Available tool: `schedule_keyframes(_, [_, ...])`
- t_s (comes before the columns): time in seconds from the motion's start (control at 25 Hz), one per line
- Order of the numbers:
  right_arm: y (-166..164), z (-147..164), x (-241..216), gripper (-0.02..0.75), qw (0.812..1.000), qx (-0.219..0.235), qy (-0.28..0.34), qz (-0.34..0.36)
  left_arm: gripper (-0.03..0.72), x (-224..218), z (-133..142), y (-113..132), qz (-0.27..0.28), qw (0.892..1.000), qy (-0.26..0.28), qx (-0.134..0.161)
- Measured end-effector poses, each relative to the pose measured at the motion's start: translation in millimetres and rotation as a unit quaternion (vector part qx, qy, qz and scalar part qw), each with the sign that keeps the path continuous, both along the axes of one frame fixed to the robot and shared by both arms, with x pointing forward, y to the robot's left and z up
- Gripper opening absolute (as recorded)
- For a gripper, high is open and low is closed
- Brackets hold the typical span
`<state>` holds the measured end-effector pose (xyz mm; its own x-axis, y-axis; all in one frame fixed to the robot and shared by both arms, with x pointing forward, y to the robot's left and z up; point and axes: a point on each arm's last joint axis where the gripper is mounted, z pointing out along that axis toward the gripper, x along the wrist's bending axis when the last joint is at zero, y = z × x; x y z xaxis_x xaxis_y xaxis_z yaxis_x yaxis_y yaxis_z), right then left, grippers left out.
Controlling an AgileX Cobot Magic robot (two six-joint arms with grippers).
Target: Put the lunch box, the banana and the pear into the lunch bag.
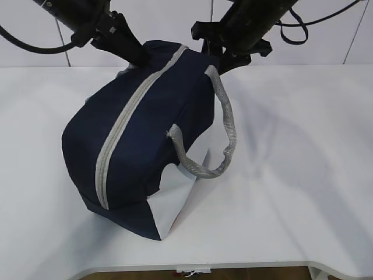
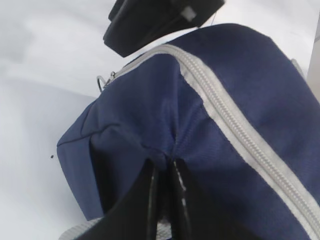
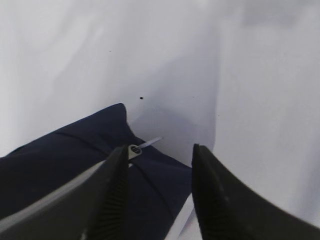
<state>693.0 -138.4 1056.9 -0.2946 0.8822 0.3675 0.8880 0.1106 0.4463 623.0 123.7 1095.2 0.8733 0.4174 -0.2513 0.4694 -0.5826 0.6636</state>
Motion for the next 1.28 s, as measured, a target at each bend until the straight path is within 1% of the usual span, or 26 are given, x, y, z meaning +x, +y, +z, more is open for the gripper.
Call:
schedule_keyframes(0.16, [0.3,17.1,-2.3,0.356,1.0,0.0,-0.004,0.013,0.013,0.7,0.2,0.0,0.003,1.0,-0.003,-0.001])
schedule_keyframes(0.24, [-0.9,21.9,-3.2,0.358,1.0,-0.009,-0.005,0.017,0.018,1.3,0.3,-0.1,0.005,1.0,-0.005,-0.001])
schedule_keyframes(0.32, [-4.0,27.1,-6.6,0.361,0.999,-0.026,-0.004,0.022,0.043,2.2,0.5,-0.1,0.019,1.0,0.001,-0.004])
schedule_keyframes(0.36, [-6.4,31.7,-10.0,0.362,0.999,-0.036,-0.004,0.024,0.07,2.7,0.7,-0.1,0.027,1.0,0.006,-0.006])
schedule_keyframes(0.44, [-11.9,44.6,-16.1,0.363,0.998,-0.057,-0.017,0.024,0.148,4.7,1.2,-0.1,0.051,0.998,0.014,-0.013])
schedule_keyframes(0.56, [-18.7,61.2,-23.5,0.363,0.996,-0.081,-0.039,0.019,0.319,7.0,2.1,-0.4,0.078,0.996,0.023,-0.022])
schedule_keyframes(0.6, [-20.2,66.2,-25.9,0.363,0.995,-0.084,-0.045,0.018,0.356,7.0,3.1,-0.5,0.082,0.996,0.025,-0.025])
schedule_keyframes(0.68, [-21.9,74.1,-29.9,0.363,0.995,-0.085,-0.053,0.017,0.402,6.9,4.2,-0.5,0.087,0.995,0.027,-0.028])
schedule_keyframes(0.76, [-23.4,84.3,-35.3,0.363,0.994,-0.082,-0.064,0.017,0.418,6.1,8.4,2.9,0.093,0.995,0.024,-0.03])
schedule_keyframes(0.8, [-24.1,88.8,-37.7,0.363,0.994,-0.081,-0.069,0.016,0.422,5.2,11.0,5.3,0.096,0.995,0.02,-0.025])
schedule_keyframes(0.92, [-26.5,105.3,-47.5,0.363,0.993,-0.075,-0.086,0.015,0.427,1.4,20.2,18.7,0.124,0.992,0.017,0.003])
schedule_keyframes(1.04, [-29.0,121.5,-60.8,0.363,0.993,-0.064,-0.099,0.015,0.428,-2.0,25.7,33.9,0.151,0.988,0.029,0.028])
schedule_keyframes(1.16, [-31.8,125.0,-74.6,0.363,0.994,-0.06,-0.092,0.017,0.419,-5.7,27.8,45.9,0.175,0.982,0.048,0.055])
schedule_keyframes(1.28, [-36.4,123.9,-91.3,0.363,0.995,-0.063,-0.078,0.018,0.407,-10.5,33.5,53.8,0.207,0.974,0.049,0.085])
